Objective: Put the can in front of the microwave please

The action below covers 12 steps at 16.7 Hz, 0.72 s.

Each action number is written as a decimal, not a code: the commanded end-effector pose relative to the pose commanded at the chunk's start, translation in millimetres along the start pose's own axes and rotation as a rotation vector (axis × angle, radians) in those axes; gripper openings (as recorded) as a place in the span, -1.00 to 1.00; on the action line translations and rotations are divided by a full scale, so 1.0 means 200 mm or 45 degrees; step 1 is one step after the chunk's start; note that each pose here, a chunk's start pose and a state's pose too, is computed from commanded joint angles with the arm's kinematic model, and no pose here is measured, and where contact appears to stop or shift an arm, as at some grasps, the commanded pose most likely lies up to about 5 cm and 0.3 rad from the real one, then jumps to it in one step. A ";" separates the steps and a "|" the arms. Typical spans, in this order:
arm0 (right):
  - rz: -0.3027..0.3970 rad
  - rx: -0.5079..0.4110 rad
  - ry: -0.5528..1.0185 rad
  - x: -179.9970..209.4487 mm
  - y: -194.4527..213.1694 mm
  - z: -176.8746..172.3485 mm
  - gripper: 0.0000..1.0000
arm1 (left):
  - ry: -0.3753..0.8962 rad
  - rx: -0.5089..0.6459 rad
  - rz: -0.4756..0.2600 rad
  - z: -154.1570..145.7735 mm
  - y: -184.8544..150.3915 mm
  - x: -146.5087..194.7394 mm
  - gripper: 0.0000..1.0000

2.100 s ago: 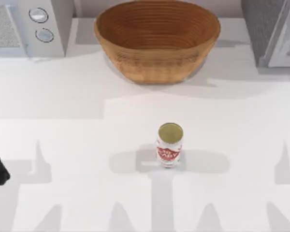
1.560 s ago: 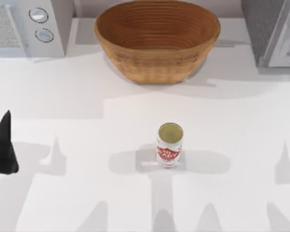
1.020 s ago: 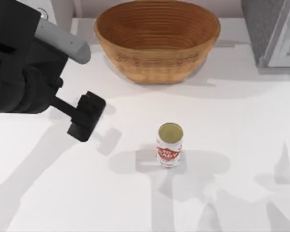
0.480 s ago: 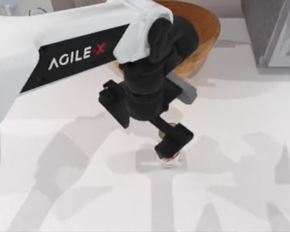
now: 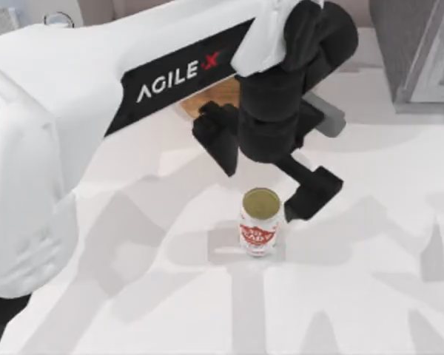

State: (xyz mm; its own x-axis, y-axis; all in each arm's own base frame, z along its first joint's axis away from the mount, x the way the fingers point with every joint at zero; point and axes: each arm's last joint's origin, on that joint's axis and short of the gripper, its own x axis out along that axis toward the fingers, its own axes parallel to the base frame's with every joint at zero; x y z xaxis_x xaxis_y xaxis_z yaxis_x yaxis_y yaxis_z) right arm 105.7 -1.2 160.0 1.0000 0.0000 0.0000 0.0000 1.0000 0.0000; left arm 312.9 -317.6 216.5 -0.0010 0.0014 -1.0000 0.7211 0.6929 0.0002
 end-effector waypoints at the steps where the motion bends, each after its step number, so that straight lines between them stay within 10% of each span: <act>1: 0.000 0.000 0.000 0.00 0.00 0.00 1.00 | -0.003 -0.001 0.001 0.00 0.00 0.00 1.00; 12: 0.000 0.000 0.000 0.00 0.00 0.00 1.00 | -0.004 -0.001 0.001 0.01 0.00 0.21 1.00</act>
State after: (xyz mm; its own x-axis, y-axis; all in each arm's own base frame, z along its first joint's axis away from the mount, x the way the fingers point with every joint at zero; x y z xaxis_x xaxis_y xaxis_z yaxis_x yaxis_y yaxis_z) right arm 105.7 -1.2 160.0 1.0000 0.0000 0.0000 0.0000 1.0000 0.0000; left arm 314.1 -318.3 174.4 0.0013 -0.0004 -1.0000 0.7207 0.6933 0.0007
